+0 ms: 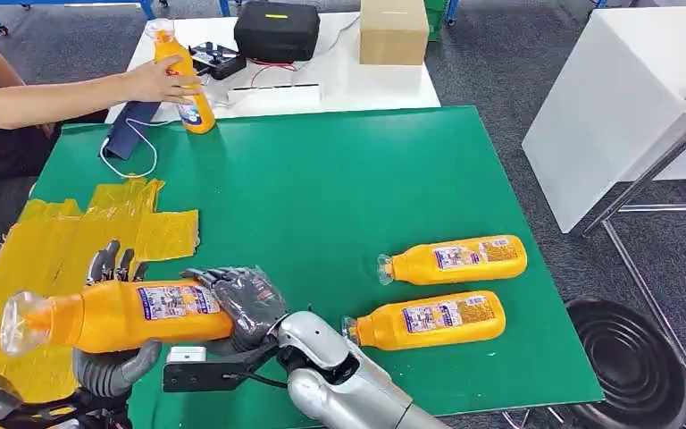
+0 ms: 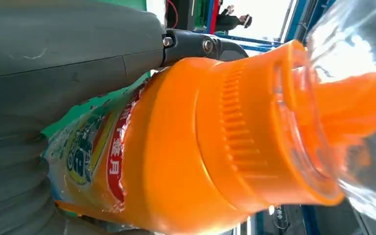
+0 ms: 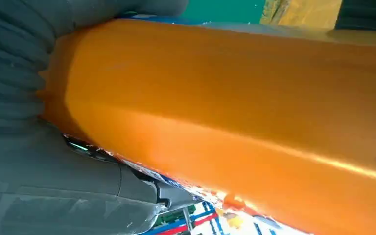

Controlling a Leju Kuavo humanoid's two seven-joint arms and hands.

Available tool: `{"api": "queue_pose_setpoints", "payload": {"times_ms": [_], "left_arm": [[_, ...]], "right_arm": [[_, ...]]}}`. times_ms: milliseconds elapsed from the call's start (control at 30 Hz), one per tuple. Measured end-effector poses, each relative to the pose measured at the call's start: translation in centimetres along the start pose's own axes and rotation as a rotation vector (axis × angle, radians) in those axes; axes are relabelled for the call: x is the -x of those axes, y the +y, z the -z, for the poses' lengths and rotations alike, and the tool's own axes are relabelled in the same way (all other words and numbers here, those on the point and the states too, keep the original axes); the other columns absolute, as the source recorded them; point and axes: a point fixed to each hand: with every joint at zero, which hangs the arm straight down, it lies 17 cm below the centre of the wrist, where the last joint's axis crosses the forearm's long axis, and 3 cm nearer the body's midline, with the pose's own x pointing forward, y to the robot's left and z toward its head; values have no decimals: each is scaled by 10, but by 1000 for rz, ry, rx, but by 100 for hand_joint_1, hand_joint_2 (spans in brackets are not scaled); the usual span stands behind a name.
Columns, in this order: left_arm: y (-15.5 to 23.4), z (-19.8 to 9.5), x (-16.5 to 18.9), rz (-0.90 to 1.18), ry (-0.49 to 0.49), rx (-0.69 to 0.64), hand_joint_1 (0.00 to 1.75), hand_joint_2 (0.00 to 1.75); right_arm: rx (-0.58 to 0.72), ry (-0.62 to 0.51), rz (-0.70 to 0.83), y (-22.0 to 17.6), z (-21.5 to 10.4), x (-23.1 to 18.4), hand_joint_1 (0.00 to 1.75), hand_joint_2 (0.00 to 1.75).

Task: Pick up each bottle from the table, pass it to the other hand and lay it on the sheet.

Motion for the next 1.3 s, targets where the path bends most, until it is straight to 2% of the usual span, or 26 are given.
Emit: {"api": "queue_pose_setpoints", "payload": {"times_ms": [233, 267, 467, 967, 1000, 1033, 1100, 1133, 1300], "left_arm": [[2, -4, -1, -30, -1, -11, 0, 175], [4, -12, -1, -59, 3, -18, 175, 175], [5, -21, -5, -93, -9, -7, 175, 175], [5, -21, -9, -108, -37, -15, 175, 175], [4, -21, -9, -108, -37, -15, 175, 175], [4, -21, -9, -108, -37, -15, 175, 175], [3, -21, -9, -102, -38, -14, 175, 175], [3, -21, -9, -98, -39, -14, 175, 175], [10, -30, -18, -96, -81, -39, 175, 175]], "right_arm": [[-28, -33, -1, 11, -1, -12, 175, 175], [-50, -55, -8, 22, -2, -22, 175, 175], [-67, -57, -1, 29, -2, -25, 175, 175], [-47, -47, -24, 26, -4, -17, 175, 175], [-47, -47, -24, 26, -4, -17, 126, 175], [-45, -47, -25, 26, -4, -17, 0, 175], [-27, -42, -34, 24, -4, -15, 0, 175], [-12, -35, -39, 22, -5, -13, 0, 0], [43, -39, -39, 8, -8, -15, 0, 0]]}}
